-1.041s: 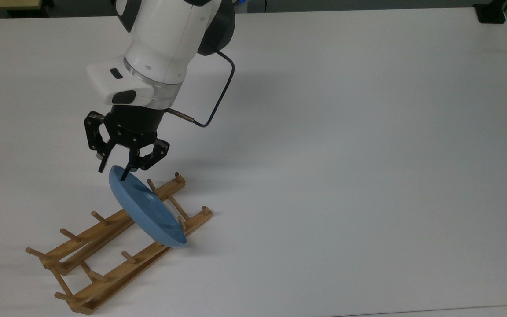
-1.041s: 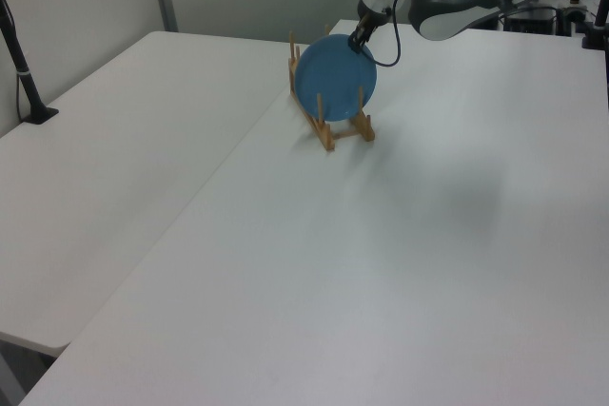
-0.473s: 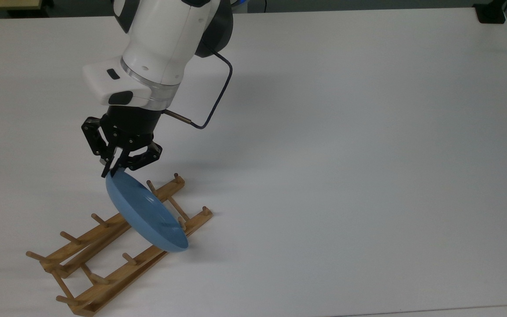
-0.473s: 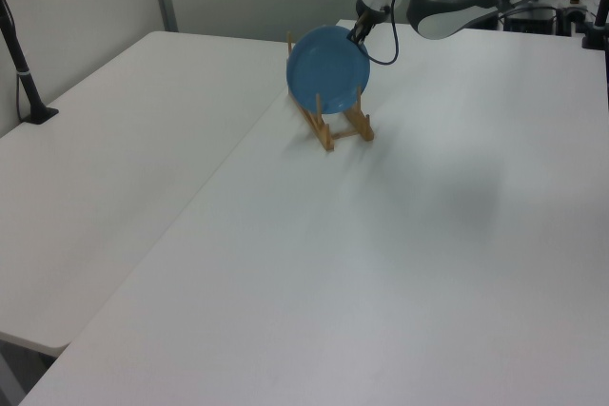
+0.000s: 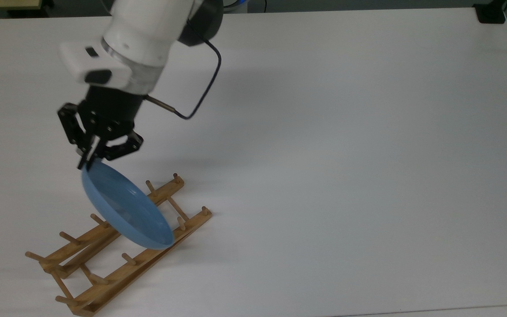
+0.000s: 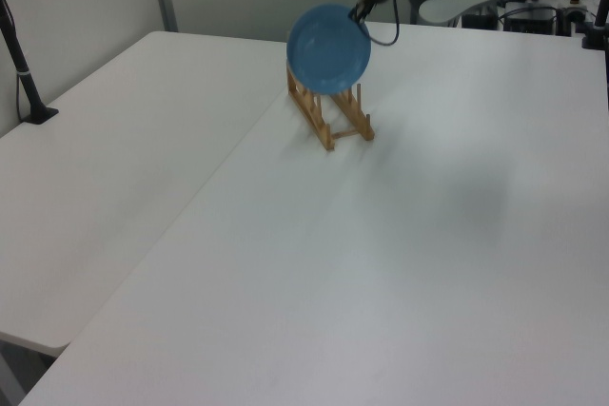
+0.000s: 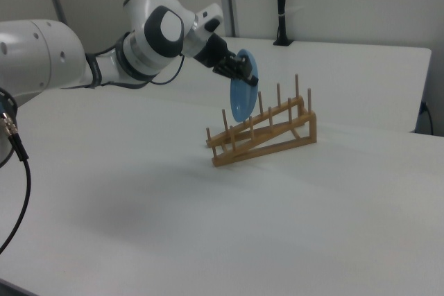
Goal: Pick plate from plate rack
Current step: 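Lift the blue plate up and out of the wooden rack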
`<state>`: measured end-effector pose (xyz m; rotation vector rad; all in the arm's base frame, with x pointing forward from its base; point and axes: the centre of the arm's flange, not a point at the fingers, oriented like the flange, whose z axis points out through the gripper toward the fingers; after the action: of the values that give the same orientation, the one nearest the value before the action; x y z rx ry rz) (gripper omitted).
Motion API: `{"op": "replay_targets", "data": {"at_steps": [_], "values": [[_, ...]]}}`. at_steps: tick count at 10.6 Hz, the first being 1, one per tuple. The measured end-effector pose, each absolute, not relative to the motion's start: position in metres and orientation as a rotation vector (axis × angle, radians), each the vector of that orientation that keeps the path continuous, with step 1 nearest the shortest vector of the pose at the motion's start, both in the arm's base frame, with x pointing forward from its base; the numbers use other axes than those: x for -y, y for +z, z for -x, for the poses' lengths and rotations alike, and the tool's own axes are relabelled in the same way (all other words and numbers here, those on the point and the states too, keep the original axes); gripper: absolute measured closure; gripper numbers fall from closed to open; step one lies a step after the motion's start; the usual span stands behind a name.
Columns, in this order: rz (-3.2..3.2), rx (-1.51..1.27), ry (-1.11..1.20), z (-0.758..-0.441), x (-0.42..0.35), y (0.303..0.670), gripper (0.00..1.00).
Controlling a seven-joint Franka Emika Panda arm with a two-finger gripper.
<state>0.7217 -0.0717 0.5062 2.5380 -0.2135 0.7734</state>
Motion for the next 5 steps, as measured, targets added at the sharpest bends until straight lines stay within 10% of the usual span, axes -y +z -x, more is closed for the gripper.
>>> {"op": "replay_targets", "data": {"at_steps": [5], "values": [[-2.593, 0.348, 0.908, -0.701, 0.078, 0.574, 0.95]]}}
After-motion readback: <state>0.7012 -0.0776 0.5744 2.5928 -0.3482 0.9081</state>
